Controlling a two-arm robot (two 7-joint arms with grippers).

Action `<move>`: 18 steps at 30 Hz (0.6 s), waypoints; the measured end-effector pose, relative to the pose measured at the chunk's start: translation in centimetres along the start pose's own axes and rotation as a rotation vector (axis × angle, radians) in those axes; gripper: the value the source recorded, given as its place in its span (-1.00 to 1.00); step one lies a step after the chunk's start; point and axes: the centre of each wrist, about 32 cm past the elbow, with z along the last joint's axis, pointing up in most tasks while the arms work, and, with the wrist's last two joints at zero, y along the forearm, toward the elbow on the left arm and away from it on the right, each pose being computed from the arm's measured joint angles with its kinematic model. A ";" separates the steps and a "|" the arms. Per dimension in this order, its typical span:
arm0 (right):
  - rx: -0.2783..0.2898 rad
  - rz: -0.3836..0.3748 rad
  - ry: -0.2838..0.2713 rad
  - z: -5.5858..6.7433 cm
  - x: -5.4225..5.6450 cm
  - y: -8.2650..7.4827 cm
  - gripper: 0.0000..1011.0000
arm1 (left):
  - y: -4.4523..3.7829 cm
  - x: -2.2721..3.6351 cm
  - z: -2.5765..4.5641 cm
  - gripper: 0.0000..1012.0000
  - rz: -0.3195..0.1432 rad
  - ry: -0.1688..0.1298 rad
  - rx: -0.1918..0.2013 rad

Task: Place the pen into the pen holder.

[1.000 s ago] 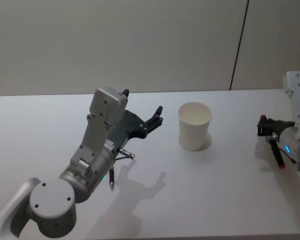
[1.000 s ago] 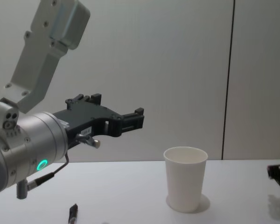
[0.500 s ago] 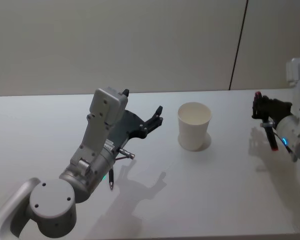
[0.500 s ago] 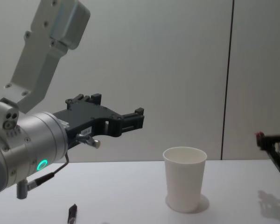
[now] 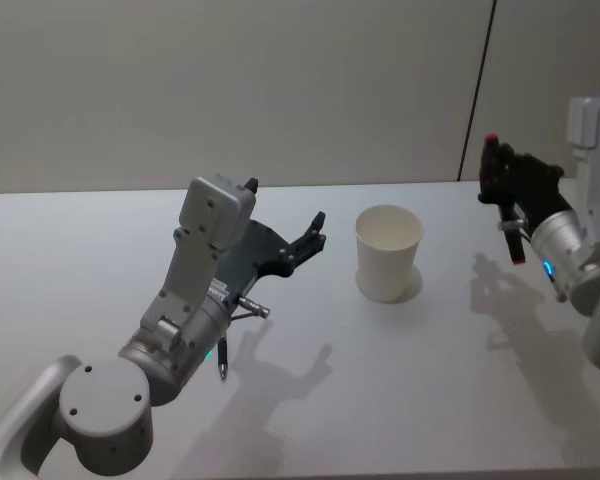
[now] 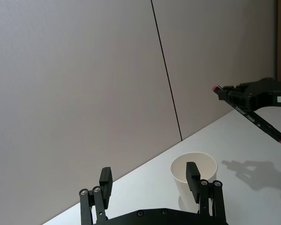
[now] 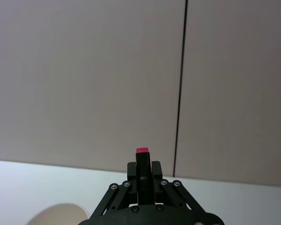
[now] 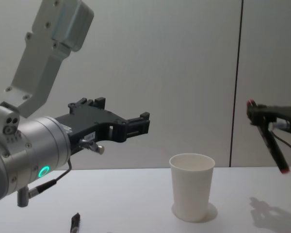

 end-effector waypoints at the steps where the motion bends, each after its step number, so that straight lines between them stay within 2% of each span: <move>1: 0.013 0.006 0.001 0.0 -0.2 0.0 -0.65 | 0.00 0.00 0.00 0.98 0.000 0.000 0.000; 9: 0.157 0.065 0.024 0.0 -2.3 0.4 -0.65 | 0.00 0.00 0.00 0.98 0.000 0.000 0.000; 18: 0.246 0.104 0.054 -0.6 -4.0 1.4 -0.65 | 0.00 0.00 0.00 0.98 0.000 0.000 0.000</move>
